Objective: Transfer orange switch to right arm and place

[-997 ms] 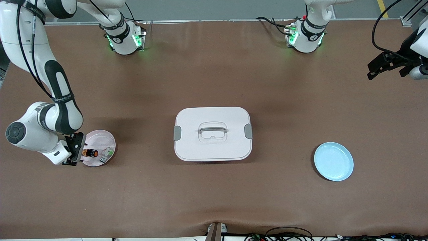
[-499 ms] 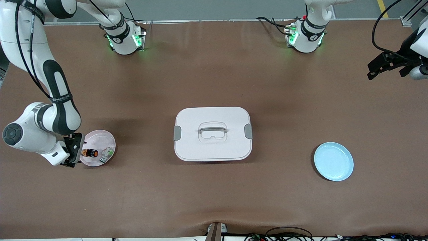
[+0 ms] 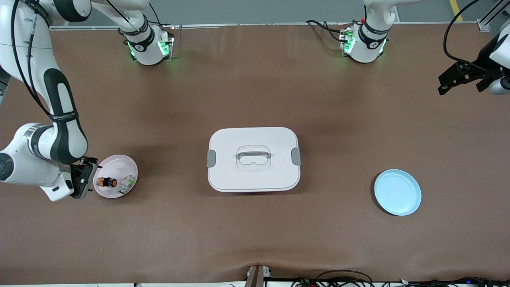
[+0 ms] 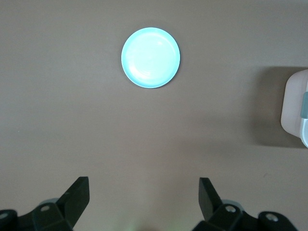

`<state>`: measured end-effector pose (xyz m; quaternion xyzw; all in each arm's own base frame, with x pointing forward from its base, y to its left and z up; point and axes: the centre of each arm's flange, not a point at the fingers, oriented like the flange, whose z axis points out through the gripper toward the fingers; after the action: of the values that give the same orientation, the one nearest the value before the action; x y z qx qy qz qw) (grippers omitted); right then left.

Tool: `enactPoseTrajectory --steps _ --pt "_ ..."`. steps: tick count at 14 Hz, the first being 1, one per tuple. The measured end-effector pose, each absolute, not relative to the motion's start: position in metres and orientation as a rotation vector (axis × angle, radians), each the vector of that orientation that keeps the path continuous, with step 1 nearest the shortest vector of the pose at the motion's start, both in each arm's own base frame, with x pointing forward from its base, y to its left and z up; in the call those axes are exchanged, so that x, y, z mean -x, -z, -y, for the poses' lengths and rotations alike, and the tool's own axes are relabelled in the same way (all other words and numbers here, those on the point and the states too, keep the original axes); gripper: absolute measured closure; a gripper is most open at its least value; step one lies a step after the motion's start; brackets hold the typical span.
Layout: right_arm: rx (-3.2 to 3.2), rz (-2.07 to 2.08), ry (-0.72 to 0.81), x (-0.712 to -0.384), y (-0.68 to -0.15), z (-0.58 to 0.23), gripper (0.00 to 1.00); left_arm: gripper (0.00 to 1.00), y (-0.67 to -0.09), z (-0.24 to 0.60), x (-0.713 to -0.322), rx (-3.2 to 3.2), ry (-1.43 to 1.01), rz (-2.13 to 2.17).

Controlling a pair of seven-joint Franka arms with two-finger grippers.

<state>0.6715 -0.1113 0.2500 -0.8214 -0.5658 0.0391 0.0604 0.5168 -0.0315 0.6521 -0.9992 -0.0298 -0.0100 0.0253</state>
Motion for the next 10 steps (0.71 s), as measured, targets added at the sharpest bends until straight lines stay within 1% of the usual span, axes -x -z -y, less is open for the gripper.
enactPoseTrajectory --steps 10 --pt "2.771 1.118 -0.228 -0.683 -0.292 0.108 0.0 0.0 -0.652 0.031 -0.517 3.089 0.031 0.093"
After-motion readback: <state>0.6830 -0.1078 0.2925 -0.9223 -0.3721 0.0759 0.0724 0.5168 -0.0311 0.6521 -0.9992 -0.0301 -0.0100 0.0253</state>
